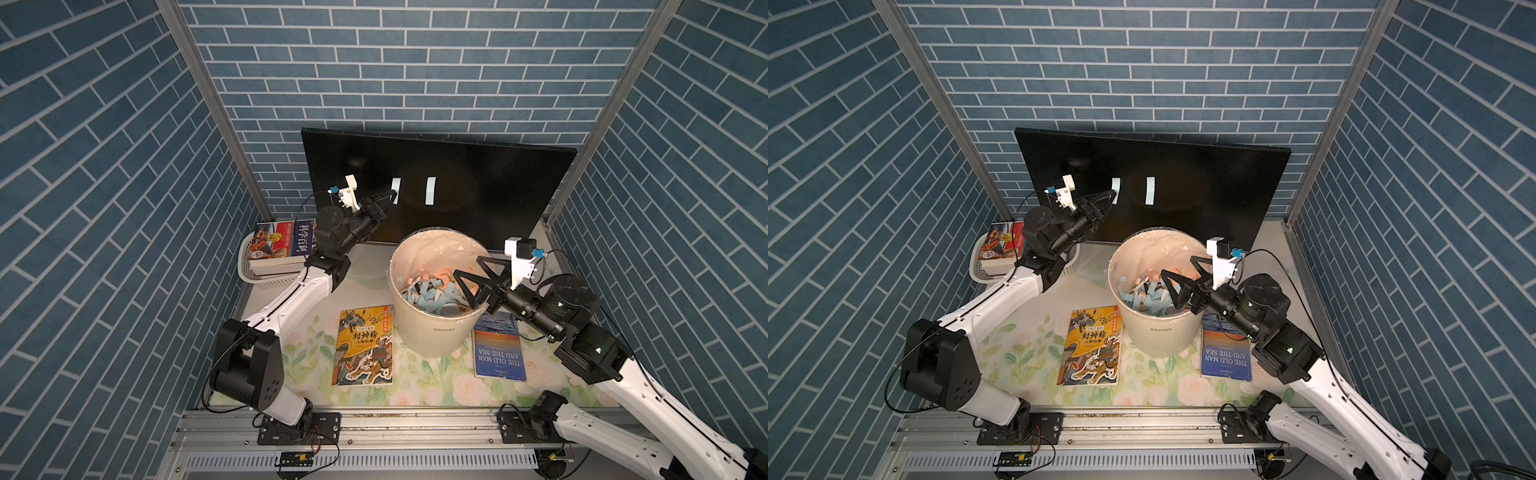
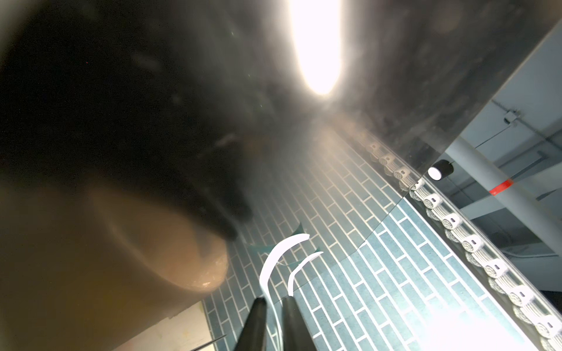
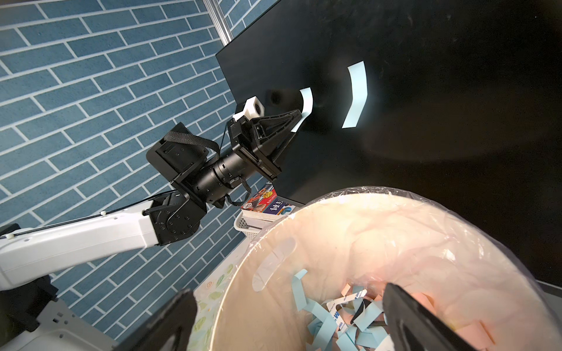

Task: Remove the sticky note from the monitor
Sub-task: Tear off the sticky note from the monitor.

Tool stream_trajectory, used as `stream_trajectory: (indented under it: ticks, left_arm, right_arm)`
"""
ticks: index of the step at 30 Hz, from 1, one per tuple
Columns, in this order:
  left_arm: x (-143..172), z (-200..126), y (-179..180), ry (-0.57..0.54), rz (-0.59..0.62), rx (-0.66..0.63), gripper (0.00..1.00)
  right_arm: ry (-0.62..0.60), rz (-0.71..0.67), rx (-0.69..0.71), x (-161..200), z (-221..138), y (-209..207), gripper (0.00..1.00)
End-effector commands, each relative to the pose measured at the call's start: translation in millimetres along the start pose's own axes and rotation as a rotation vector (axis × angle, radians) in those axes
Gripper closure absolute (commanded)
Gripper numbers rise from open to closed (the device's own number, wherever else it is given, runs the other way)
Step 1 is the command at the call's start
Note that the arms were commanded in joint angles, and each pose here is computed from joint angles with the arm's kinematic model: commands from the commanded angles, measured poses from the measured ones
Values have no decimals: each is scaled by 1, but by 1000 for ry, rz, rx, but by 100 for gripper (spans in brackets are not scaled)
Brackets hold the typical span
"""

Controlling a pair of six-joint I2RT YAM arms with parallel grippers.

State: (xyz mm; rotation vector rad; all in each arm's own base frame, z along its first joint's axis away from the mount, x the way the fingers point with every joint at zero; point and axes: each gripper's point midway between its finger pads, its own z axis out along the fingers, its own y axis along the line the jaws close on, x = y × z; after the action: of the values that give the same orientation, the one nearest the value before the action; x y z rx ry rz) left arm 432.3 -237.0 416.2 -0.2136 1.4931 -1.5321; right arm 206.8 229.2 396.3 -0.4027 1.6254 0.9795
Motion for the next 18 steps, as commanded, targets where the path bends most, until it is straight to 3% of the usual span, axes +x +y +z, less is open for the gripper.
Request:
stream_trajectory:
  ticks: [1,18]
  left_arm:
    - [-3,-3,-10,-2,32,31,99]
    - [7,-36,-34,-3,65,77,100]
  right_arm:
    - [-35,11,-8,-6,-4,2,0]
    - [-51,23,-8,-8,-7,1,0]
